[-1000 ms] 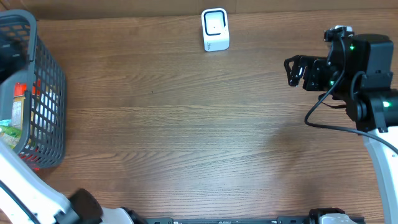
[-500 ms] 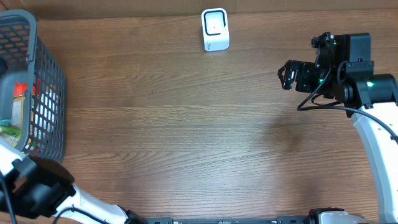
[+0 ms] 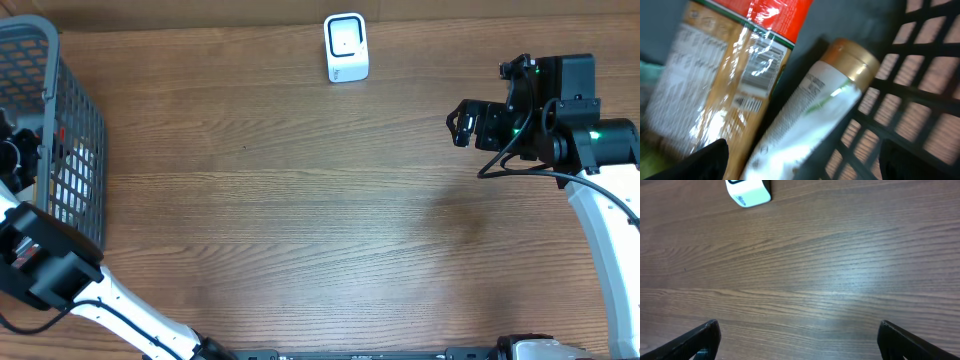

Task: Scan the item barcode
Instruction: 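Grasp the white tube with gold cap in the basket with left gripper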

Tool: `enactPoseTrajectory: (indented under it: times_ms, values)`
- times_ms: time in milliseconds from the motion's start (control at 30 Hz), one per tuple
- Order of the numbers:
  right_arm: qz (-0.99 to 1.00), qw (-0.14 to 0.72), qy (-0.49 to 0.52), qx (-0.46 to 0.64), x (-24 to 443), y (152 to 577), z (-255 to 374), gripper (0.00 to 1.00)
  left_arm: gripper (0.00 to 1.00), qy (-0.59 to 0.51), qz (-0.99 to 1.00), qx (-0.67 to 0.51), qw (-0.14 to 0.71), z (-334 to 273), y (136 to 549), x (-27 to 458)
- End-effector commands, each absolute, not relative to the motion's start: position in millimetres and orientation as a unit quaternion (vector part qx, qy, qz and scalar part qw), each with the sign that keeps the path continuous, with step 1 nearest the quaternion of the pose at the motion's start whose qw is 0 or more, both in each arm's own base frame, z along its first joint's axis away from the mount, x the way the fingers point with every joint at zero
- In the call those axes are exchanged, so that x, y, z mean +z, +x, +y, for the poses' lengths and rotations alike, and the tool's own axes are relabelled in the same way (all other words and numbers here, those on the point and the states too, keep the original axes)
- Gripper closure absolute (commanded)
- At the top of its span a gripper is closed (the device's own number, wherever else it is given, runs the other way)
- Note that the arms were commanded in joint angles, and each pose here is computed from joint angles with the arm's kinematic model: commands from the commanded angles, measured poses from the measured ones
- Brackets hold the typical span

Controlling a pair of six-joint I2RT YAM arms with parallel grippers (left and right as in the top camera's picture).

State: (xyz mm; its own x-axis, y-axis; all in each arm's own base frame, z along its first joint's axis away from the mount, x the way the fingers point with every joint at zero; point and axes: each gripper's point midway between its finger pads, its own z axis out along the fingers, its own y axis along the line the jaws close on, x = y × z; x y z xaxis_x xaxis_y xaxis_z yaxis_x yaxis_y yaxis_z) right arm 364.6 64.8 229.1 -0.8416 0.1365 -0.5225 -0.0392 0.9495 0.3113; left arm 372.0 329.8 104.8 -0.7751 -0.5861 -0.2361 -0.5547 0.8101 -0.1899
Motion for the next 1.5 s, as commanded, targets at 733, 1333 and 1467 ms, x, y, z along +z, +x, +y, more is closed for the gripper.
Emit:
enactPoseTrajectory:
  times_ms: [733, 1333, 1467]
  values:
    - [0.934, 0.312, -0.001, 0.172, 247.9, 373.3, 83.9, 0.00, 0.96, -0.242, 0.963, -0.078, 0.092, 324.7, 384.8, 31.4]
    - [0.925, 0.338, -0.003, 0.175, 257.0, 383.6, 85.0, 0.00, 0.96, -0.256, 0.839, 0.076, 0.474, 302.8, 393.4, 416.8]
    - [0.923, 0.342, -0.004, 0.175, 258.1, 384.8, 85.2, 0.00, 0.95, -0.210, 0.838, 0.019, 0.503, 220.9, 390.0, 456.1]
